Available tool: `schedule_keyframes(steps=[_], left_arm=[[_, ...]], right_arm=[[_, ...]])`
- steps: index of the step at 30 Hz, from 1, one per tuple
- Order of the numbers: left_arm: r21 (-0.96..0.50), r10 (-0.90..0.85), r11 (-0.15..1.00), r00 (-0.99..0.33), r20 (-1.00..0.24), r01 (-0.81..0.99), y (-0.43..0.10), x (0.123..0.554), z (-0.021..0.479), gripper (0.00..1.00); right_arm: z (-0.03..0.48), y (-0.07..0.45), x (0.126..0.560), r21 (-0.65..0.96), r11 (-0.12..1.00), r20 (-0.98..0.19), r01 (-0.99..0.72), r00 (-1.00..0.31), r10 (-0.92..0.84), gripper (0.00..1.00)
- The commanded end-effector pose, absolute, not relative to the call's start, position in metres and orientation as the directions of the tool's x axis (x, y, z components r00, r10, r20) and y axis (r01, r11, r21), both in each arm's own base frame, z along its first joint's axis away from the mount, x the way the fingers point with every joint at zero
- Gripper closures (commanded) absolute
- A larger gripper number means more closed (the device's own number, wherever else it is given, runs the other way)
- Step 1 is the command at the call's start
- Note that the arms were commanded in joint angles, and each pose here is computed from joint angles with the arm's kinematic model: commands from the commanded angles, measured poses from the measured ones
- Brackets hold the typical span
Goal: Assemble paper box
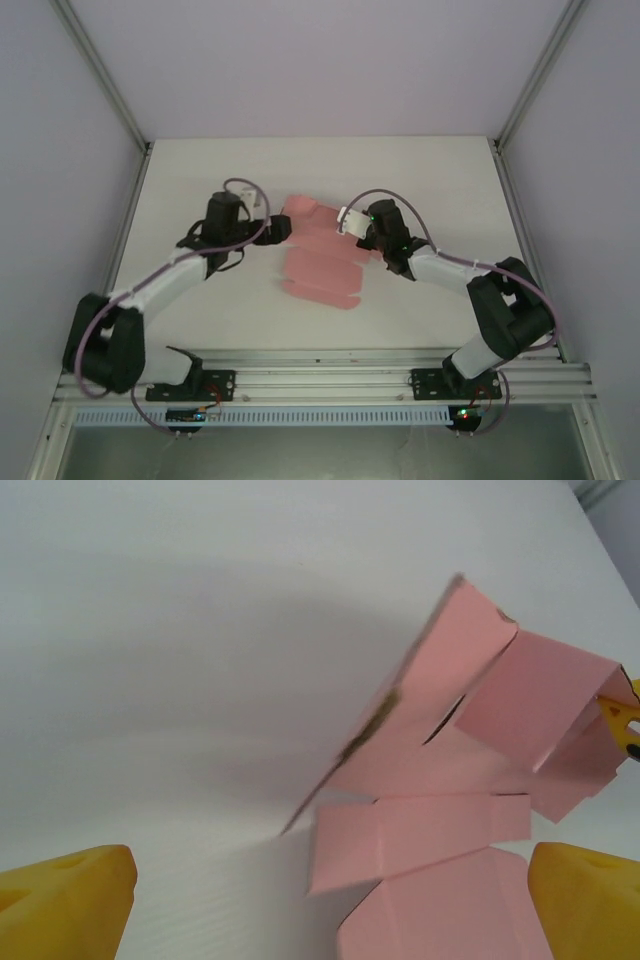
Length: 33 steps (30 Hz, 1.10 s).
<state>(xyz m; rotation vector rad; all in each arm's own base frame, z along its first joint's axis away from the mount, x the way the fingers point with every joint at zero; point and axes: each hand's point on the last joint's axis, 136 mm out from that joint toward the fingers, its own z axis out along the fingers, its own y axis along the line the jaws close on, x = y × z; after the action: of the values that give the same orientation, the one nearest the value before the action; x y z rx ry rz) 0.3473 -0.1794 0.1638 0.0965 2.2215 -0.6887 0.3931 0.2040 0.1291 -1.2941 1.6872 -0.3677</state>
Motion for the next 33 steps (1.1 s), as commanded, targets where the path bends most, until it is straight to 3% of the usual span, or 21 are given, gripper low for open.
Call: schedule_keyframes(steps=[1, 4, 9, 19, 24, 33], left_arm=[[-0.434, -0.207, 0.883, -0.683, -0.7, 0.178, -0.142, 0.335, 0.148, 0.01], [-0.462, -0.274, 0.883, -0.711, -0.648, 0.081, -0.116, 0.326, 0.126, 0.0], [-0.54, -0.337, 0.841, -0.745, -0.576, 0.037, -0.115, 0.334, 0.098, 0.01], [-0.686, -0.333, 0.699, -0.757, -0.562, 0.201, -0.161, 0.375, 0.09, 0.01], [-0.715, -0.27, 0.614, -0.762, -0.589, 0.335, -0.186, 0.373, 0.099, 0.0], [-0.672, -0.181, 0.608, -0.751, -0.635, 0.422, -0.206, 0.36, 0.097, 0.0]], right_arm=[[0.141, 0.204, 0.392, -0.691, 0.431, -0.53, -0.58, 0.002, -0.848, 1.0], [0.142, 0.204, 0.392, -0.678, 0.441, -0.543, -0.588, -0.003, -0.84, 1.0], [0.143, 0.205, 0.39, -0.653, 0.46, -0.57, -0.602, -0.01, -0.822, 1.0], [0.143, 0.21, 0.385, -0.614, 0.467, -0.599, -0.636, -0.01, -0.801, 1.0], [0.144, 0.206, 0.388, -0.606, 0.485, -0.605, -0.631, -0.03, -0.796, 1.0], [0.148, 0.204, 0.388, -0.564, 0.524, -0.647, -0.639, -0.053, -0.761, 1.0]])
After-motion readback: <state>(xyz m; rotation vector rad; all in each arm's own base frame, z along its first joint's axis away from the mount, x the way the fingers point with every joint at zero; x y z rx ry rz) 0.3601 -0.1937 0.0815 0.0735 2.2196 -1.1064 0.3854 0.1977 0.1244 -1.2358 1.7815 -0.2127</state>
